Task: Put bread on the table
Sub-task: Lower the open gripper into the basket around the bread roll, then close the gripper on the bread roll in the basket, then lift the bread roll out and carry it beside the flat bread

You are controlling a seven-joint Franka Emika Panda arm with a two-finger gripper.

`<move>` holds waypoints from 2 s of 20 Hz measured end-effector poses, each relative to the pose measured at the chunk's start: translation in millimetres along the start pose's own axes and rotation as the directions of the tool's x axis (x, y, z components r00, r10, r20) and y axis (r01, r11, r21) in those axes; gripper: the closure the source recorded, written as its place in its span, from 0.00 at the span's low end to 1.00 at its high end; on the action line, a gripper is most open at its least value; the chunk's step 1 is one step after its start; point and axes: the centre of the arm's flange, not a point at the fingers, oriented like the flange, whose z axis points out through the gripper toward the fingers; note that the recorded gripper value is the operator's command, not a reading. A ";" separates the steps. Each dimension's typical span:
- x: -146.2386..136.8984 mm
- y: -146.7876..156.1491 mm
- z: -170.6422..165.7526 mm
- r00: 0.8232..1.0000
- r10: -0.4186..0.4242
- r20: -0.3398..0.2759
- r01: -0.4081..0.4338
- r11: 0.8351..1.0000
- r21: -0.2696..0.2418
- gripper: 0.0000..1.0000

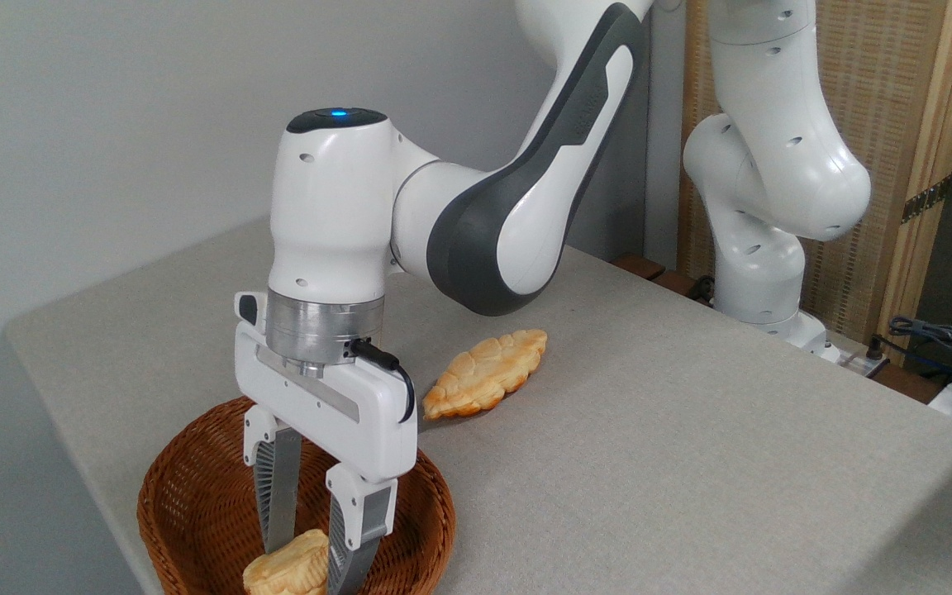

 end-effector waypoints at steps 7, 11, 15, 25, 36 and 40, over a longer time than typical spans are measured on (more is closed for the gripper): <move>8.0 12.6 6.5 0.999 0.051 0.015 -0.051 0.999 0.003 0.55; 9.2 14.3 6.9 0.998 0.057 0.016 -0.057 0.998 0.003 0.54; 9.0 14.4 7.6 0.998 0.057 0.017 -0.057 0.998 0.002 0.70; 9.3 14.1 7.8 0.998 0.058 0.017 -0.058 0.998 0.003 0.63; 4.3 16.9 -75.9 0.996 0.053 0.066 -0.048 0.996 -0.078 0.59; -11.8 29.8 -109.8 0.986 0.067 0.152 -0.041 0.985 -0.169 0.54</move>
